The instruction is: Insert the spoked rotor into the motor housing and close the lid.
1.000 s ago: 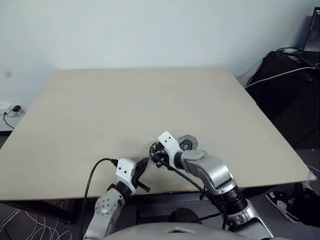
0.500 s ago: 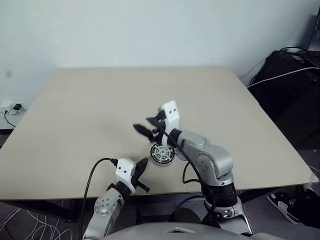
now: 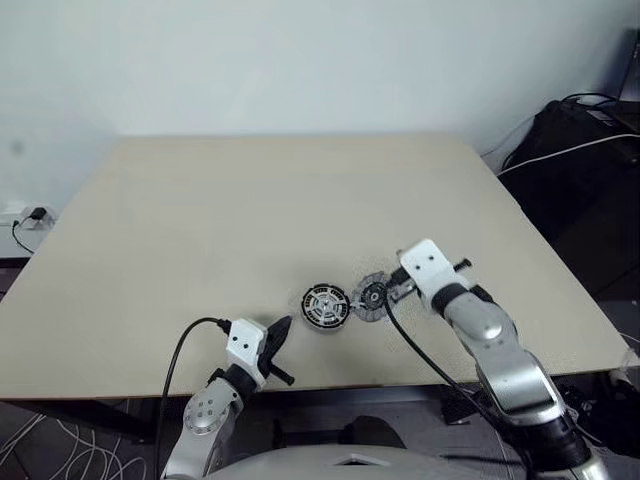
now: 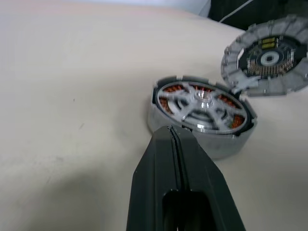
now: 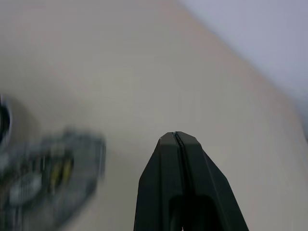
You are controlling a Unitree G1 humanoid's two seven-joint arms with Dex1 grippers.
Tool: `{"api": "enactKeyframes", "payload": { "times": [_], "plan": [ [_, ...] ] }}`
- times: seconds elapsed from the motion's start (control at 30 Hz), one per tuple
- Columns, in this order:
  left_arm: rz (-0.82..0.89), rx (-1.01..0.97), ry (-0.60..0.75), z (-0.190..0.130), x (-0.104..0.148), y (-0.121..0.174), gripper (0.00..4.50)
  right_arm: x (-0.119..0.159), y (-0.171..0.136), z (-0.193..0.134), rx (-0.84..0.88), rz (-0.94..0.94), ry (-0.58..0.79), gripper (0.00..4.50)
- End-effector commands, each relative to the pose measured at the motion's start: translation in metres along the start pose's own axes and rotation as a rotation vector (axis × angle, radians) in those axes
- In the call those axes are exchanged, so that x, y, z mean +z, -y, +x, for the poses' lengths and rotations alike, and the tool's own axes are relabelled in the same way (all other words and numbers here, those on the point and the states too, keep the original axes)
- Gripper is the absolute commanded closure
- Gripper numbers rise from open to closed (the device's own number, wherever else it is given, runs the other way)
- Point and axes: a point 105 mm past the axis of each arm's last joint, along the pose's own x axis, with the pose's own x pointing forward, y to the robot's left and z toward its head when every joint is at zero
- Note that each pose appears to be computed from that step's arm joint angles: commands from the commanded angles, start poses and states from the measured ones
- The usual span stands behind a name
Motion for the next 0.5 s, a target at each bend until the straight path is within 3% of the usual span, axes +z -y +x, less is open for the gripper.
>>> {"api": "enactKeyframes", "payload": {
  "times": [0.03, 0.17, 0.3, 0.5],
  "plan": [
    [0.030, -0.008, 0.040, 0.003, 0.011, -0.002, 4.50, -0.004, 0.013, -0.012, -0.056, -0.018, -0.008, 4.49],
    [0.038, -0.011, 0.041, 0.004, 0.015, -0.004, 4.50, -0.024, -0.008, -0.019, 0.054, 0.028, -0.071, 4.49],
    [0.043, -0.024, 0.040, 0.005, 0.018, -0.003, 4.50, -0.015, -0.038, -0.023, 0.193, 0.133, 0.001, 4.49],
    [0.043, -0.030, 0.037, 0.006, 0.019, -0.002, 4.50, -0.001, -0.044, -0.021, 0.225, 0.206, 0.083, 4.49]
  ]
}}
